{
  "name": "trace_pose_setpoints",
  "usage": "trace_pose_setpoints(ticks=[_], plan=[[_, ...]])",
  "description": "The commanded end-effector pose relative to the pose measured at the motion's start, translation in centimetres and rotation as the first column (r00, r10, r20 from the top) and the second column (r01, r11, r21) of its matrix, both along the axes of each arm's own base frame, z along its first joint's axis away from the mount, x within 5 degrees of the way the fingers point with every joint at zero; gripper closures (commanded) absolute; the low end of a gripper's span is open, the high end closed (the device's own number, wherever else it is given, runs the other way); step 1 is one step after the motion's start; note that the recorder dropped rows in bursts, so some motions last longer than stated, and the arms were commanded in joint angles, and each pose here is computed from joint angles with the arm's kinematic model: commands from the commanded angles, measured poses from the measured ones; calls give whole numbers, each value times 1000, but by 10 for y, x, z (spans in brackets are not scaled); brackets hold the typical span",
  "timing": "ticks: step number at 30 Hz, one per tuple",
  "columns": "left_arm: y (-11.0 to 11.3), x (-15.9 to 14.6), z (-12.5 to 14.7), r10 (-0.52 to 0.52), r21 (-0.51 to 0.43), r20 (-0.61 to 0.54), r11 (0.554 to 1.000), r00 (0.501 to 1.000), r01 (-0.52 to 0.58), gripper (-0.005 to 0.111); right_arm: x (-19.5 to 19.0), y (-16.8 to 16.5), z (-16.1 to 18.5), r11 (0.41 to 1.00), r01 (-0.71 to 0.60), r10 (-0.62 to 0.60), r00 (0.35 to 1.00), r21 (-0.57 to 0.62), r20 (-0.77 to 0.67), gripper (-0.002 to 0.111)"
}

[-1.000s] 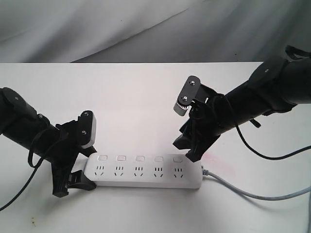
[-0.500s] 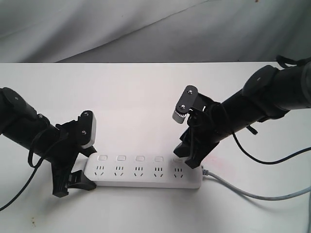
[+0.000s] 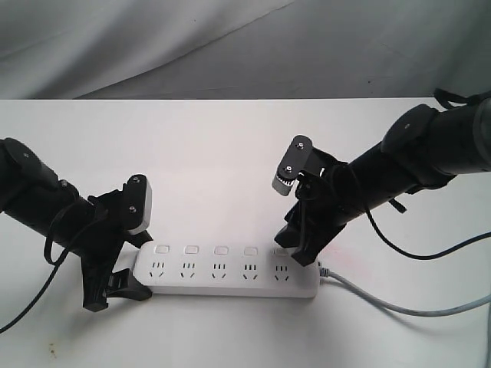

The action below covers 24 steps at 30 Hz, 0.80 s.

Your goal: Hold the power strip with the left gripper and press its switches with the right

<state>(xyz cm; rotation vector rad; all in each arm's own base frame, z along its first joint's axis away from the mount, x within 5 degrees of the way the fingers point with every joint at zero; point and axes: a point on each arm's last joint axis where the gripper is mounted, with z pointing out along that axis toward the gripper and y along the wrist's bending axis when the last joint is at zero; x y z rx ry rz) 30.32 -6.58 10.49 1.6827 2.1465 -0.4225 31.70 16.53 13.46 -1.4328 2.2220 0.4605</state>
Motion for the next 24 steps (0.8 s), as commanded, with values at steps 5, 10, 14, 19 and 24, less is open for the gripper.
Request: trace_pose_setpoints(ticks=[5,10,14,19,24], plan=[[1,2,1,14,-1,9,1000,1000,-14,47,-3,3,-10,1000,-9,9,999,-3,-33,68],[1,2,1,14,-1,9,1000,1000,-14,47,-3,3,-16,1000,-9,8,999,-10,-49,68],[1,2,1,14,-1,9,1000,1000,-14,47,-4,3,-17,1000,-18,18,998,-7,-61,68],[1,2,1,14,-1,9,1000,1000,-14,47,-5,2,-18,999,-32,31,998,-18,-61,68],[1,2,1,14,-1,9,1000,1000,-14,47,-6,1,-19,998,-53,51,997,-37,-56,68]])
